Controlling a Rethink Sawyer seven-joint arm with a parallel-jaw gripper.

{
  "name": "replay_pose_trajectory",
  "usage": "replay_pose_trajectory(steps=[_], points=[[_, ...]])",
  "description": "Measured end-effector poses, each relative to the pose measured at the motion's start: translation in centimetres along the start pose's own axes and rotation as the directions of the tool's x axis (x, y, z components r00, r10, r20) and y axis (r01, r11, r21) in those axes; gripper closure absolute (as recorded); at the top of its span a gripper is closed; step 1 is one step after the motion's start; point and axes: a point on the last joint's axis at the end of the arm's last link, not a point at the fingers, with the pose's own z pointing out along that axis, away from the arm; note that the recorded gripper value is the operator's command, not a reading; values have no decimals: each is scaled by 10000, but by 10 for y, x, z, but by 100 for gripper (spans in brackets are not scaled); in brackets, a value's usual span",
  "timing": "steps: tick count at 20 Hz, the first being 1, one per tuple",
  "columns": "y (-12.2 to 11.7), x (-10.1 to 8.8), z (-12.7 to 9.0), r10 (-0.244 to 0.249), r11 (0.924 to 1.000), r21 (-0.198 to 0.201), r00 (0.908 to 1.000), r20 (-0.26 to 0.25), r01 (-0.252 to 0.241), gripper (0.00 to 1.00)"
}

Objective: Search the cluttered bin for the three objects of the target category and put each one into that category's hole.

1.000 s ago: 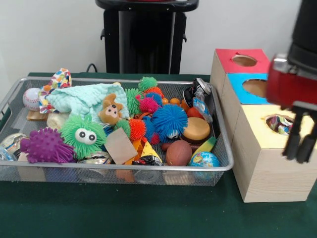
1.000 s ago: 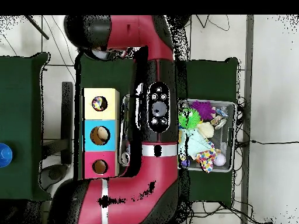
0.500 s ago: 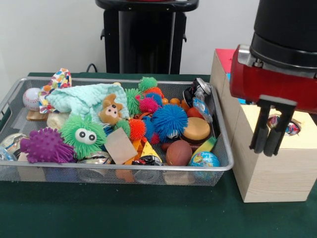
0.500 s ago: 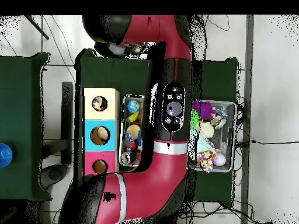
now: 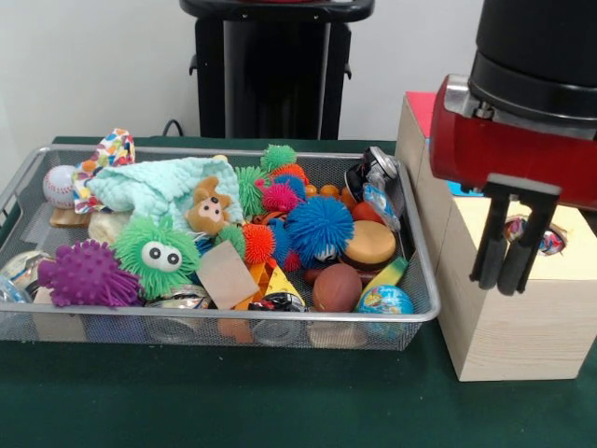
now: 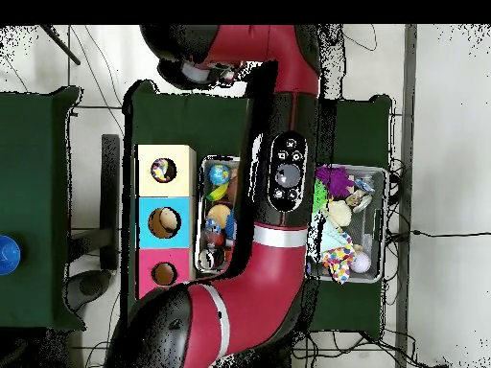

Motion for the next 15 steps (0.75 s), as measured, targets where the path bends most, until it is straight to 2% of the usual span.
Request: replay_pose_trajectory(steps=[10, 15], points=[[-21, -28, 14, 666, 9973, -309, 9978, -40, -667, 100], [-26, -36, 18, 814, 9958, -403, 9966, -87, -817, 100]])
